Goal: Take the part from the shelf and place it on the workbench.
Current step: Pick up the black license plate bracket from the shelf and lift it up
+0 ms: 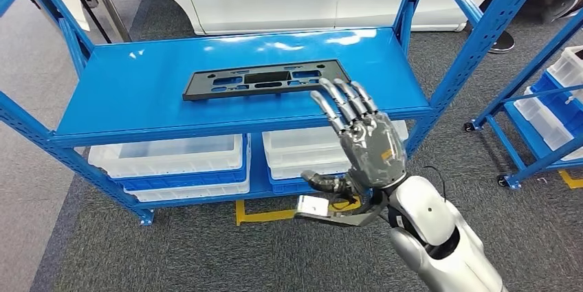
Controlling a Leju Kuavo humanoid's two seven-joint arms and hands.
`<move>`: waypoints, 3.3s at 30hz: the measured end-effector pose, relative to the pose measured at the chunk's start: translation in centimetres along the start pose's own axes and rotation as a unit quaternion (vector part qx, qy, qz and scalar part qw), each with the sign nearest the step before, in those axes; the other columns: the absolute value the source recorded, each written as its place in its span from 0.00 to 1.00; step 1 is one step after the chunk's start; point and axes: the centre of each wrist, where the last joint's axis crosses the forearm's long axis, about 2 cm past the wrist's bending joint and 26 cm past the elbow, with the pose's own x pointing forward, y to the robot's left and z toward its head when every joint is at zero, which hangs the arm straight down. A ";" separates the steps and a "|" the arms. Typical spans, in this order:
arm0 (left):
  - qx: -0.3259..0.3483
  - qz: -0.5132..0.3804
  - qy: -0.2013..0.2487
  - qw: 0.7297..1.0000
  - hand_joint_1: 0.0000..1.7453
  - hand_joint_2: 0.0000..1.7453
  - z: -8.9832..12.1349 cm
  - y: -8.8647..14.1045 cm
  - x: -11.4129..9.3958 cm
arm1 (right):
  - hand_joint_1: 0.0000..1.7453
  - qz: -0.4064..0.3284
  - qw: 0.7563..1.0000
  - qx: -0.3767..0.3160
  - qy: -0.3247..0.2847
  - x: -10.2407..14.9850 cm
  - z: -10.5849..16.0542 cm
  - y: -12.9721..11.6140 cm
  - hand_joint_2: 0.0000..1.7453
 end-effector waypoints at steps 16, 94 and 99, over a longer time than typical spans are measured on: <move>-0.006 0.011 0.008 1.000 0.00 0.00 0.0 -0.2 -0.7 | 0.00 0.058 0.995 0.066 -0.041 -0.9 -0.9 0.7 0.00; -0.013 0.016 0.011 1.000 0.00 0.00 0.0 -1.3 -1.1 | 0.00 0.030 0.993 0.097 -0.068 -0.7 -0.4 0.4 0.00; -0.012 0.019 0.010 1.000 0.00 0.00 0.0 -1.3 -1.1 | 0.00 0.024 0.992 0.103 -0.068 -0.7 -0.4 0.5 0.00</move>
